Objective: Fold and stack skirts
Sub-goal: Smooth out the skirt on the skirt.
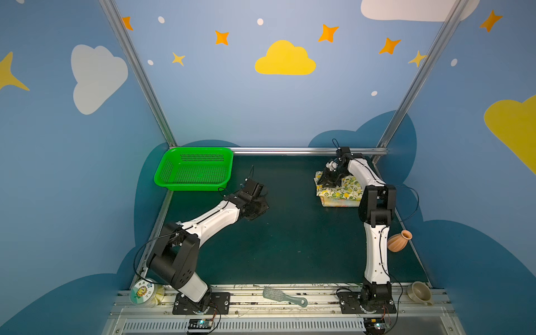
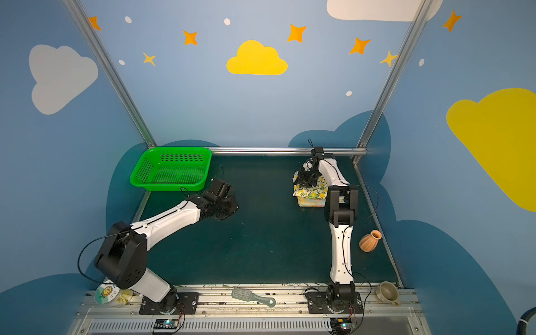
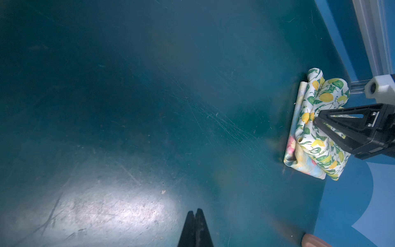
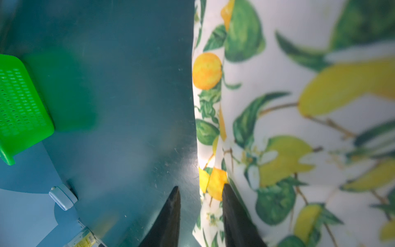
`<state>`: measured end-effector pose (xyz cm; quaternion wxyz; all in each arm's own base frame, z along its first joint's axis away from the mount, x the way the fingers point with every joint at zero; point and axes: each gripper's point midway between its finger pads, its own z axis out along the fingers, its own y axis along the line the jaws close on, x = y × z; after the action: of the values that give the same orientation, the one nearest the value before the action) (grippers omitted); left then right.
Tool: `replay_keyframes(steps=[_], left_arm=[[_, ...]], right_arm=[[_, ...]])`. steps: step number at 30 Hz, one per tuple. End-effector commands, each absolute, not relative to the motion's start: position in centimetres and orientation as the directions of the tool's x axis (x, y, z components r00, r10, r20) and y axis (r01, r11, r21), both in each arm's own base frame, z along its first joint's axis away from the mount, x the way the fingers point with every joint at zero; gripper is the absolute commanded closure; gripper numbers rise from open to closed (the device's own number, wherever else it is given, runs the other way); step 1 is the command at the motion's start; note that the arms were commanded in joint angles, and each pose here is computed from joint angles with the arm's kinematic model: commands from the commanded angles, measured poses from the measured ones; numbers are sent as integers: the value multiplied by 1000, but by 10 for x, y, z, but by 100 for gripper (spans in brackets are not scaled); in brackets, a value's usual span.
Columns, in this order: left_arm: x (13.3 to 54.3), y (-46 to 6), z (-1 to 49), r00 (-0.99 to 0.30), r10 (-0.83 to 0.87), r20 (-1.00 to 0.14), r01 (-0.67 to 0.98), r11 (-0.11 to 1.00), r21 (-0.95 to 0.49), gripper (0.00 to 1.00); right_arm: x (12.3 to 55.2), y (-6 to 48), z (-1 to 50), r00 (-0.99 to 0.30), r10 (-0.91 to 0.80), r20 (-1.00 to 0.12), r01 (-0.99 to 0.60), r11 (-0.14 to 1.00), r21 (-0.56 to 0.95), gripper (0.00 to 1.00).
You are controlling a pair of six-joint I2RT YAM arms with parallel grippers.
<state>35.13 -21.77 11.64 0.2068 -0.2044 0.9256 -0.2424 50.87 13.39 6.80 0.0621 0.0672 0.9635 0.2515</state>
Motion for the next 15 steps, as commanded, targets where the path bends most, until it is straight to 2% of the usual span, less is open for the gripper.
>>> replay_keyframes(steps=[1,4,5,7,8,9,10,11,12,15], left_arm=[[350,-204,132,-802,-497,-331,-277,801,-530,96],[351,-188,143,-770,-518,-372,-296,807,-512,94],[352,-180,149,-756,-522,-395,-300,813,-500,85],[353,-161,159,-725,-531,-439,-321,824,-466,48],[354,-152,165,-709,-527,-469,-325,834,-447,35],[355,-140,170,-687,-528,-499,-336,840,-425,27],[356,-129,173,-665,-533,-523,-356,842,-406,18],[356,-116,175,-642,-541,-543,-383,840,-385,3],[356,-103,176,-621,-554,-554,-411,833,-372,0],[354,-67,176,-585,-582,-565,-478,810,-339,0]], right_arm=[[493,132,90,-986,150,-78,96,877,470,67],[489,137,110,-985,125,-121,52,873,484,68],[488,139,120,-982,118,-147,33,874,484,67],[482,142,138,-976,102,-194,-6,873,487,60],[478,144,148,-971,92,-220,-28,872,488,55],[473,144,155,-966,88,-242,-40,876,481,39],[468,142,159,-962,92,-255,-42,880,473,12],[462,140,163,-958,92,-270,-47,884,465,11],[454,137,165,-956,90,-279,-49,889,456,11],[439,122,166,-935,106,-338,-40,916,399,11]])
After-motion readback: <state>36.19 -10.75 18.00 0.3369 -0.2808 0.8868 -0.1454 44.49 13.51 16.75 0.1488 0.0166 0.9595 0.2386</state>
